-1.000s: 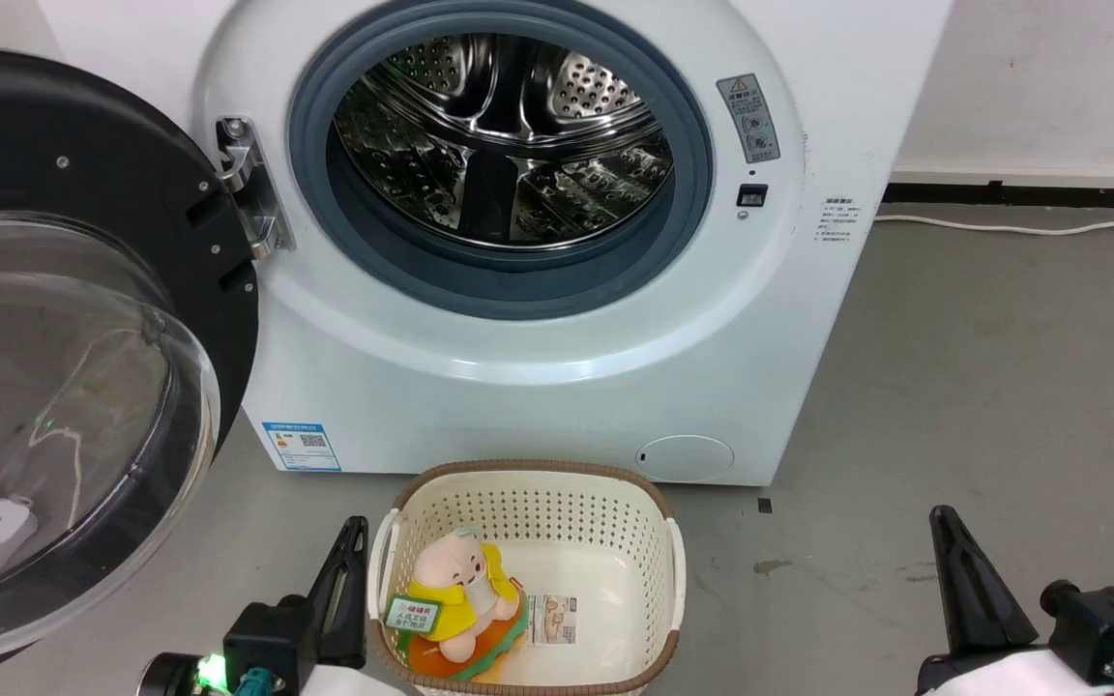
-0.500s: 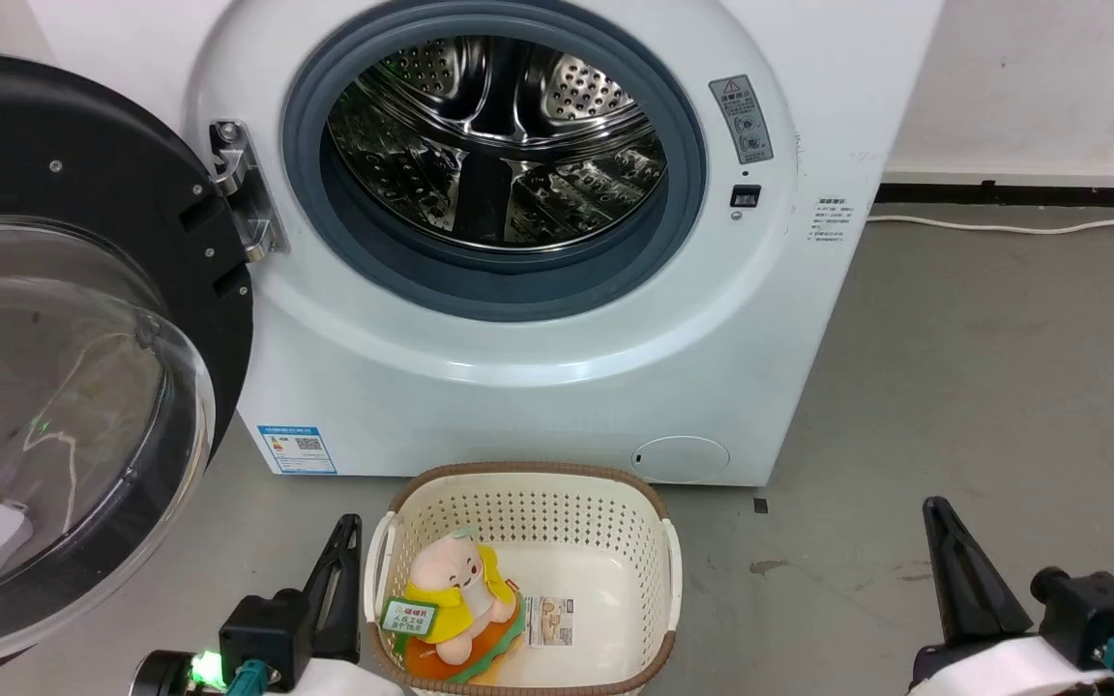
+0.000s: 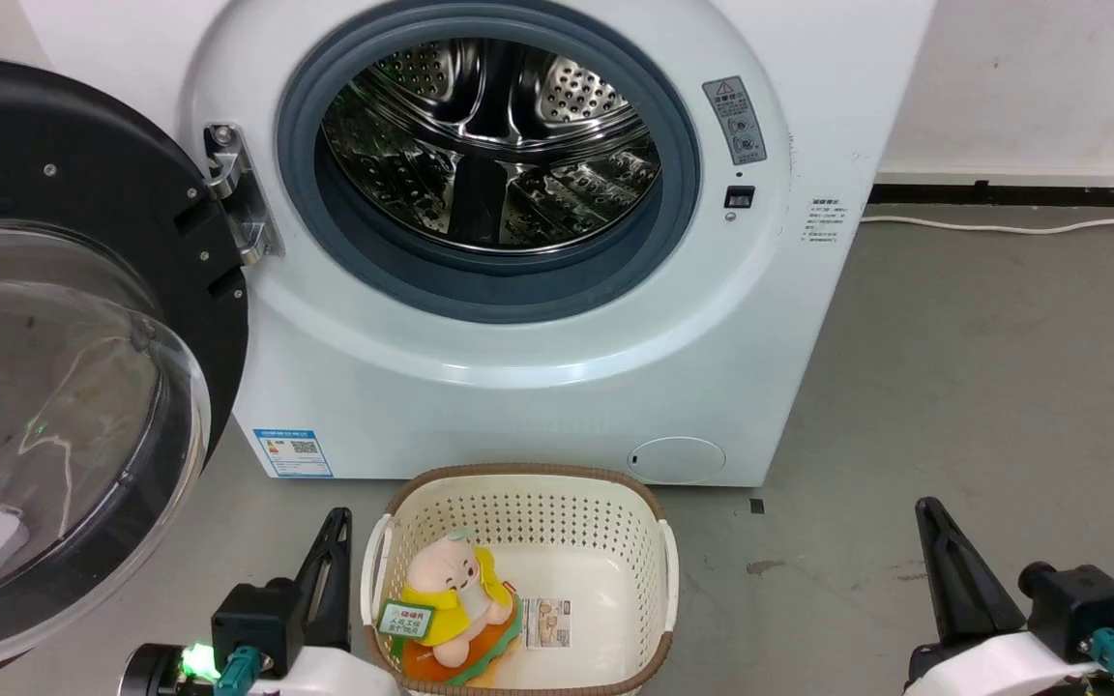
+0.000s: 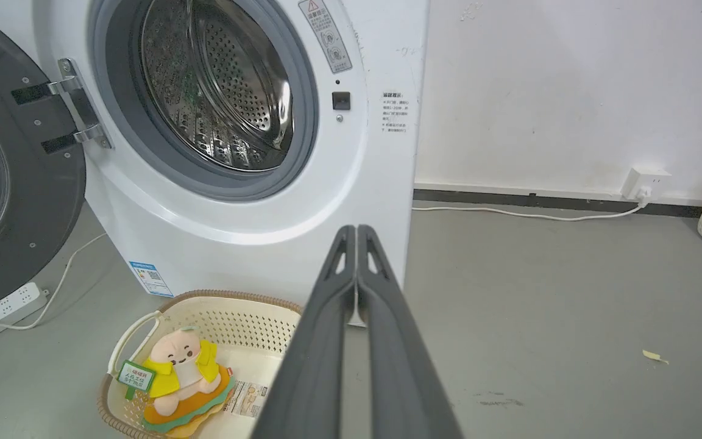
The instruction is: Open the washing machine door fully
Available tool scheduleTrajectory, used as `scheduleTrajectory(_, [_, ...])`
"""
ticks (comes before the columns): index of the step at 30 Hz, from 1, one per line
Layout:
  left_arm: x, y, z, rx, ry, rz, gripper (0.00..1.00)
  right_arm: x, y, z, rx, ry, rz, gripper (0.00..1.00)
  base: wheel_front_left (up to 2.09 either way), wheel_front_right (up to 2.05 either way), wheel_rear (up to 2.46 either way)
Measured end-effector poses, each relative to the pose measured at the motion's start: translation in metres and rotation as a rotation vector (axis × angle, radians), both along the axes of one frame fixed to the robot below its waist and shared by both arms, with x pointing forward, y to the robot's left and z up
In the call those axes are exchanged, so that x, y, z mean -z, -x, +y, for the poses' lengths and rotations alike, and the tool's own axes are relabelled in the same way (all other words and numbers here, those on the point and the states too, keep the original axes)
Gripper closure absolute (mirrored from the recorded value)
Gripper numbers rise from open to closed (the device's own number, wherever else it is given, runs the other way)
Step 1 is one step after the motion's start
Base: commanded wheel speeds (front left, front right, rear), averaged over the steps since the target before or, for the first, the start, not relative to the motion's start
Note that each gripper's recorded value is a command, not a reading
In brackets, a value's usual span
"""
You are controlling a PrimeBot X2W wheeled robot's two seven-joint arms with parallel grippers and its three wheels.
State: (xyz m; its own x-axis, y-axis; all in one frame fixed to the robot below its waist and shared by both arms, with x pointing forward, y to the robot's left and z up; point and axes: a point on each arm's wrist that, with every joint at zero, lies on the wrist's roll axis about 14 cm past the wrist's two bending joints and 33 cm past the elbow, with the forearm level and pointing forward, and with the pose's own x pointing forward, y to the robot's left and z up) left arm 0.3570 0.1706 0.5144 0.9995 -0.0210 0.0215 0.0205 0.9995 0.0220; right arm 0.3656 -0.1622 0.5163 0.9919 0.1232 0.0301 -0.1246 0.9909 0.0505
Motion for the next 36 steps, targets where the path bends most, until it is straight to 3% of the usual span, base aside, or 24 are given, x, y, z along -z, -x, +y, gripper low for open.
scheduleTrajectory(36, [-0.0065,-0.0095,0.0045,-0.012,-0.020,0.022,1.00,-0.0019,-0.0014,0.0003,-0.003,0.071,0.031,1.00,0.00,0.00,0.00])
